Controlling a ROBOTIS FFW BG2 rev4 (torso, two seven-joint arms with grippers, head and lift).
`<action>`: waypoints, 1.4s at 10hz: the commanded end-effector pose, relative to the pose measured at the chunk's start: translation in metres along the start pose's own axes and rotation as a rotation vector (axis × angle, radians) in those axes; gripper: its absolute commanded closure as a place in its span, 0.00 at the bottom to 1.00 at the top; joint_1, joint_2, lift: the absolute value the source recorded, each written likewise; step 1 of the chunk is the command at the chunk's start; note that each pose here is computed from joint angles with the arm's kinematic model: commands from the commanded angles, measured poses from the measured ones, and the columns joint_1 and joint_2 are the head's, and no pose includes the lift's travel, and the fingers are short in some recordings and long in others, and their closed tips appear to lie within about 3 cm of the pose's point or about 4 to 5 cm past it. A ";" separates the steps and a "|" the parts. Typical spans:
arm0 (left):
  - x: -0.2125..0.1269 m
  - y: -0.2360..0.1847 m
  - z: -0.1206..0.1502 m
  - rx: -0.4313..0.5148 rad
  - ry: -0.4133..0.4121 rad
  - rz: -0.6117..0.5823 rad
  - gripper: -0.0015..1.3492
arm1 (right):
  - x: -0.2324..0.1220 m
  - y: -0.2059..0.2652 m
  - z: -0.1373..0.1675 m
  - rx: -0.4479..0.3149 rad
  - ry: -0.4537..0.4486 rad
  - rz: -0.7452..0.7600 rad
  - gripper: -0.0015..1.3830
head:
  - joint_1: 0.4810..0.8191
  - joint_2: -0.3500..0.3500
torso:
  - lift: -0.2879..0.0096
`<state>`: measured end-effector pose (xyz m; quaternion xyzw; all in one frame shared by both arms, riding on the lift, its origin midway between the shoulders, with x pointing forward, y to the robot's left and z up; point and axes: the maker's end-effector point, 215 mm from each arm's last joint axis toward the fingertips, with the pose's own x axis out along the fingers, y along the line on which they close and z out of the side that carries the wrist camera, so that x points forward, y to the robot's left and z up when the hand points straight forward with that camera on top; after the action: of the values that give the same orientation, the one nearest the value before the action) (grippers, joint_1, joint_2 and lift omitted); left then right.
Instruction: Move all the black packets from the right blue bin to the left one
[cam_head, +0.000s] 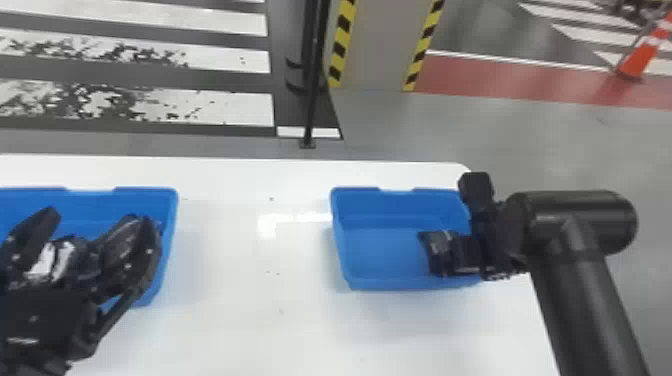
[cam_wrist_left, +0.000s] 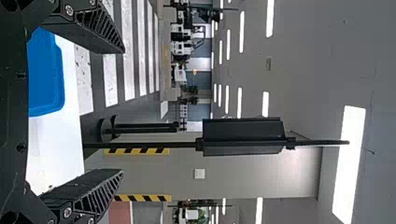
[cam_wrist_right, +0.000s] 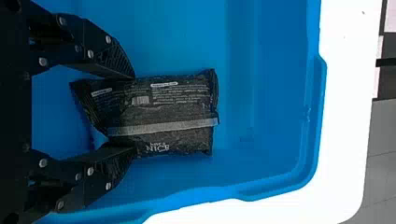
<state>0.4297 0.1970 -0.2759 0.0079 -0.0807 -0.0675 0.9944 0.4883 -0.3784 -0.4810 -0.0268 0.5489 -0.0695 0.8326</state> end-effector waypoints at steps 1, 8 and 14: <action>-0.001 0.000 0.000 -0.002 0.000 0.000 0.10 | 0.002 0.004 -0.003 -0.002 -0.003 0.011 0.67 | 0.63 0.19 | 0.50; -0.001 0.002 0.009 -0.009 -0.030 0.001 0.10 | -0.070 0.071 0.110 0.026 -0.644 0.318 0.80 | 0.63 0.28 | 0.50; 0.007 -0.018 0.018 -0.026 -0.077 -0.041 0.10 | -0.189 0.283 0.105 -0.083 -0.950 0.917 0.80 | 0.63 0.60 | 0.50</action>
<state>0.4308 0.1791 -0.2585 -0.0052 -0.1153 -0.0878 0.9894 0.5384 -0.0865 -0.2936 0.1399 0.0825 0.3236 0.9321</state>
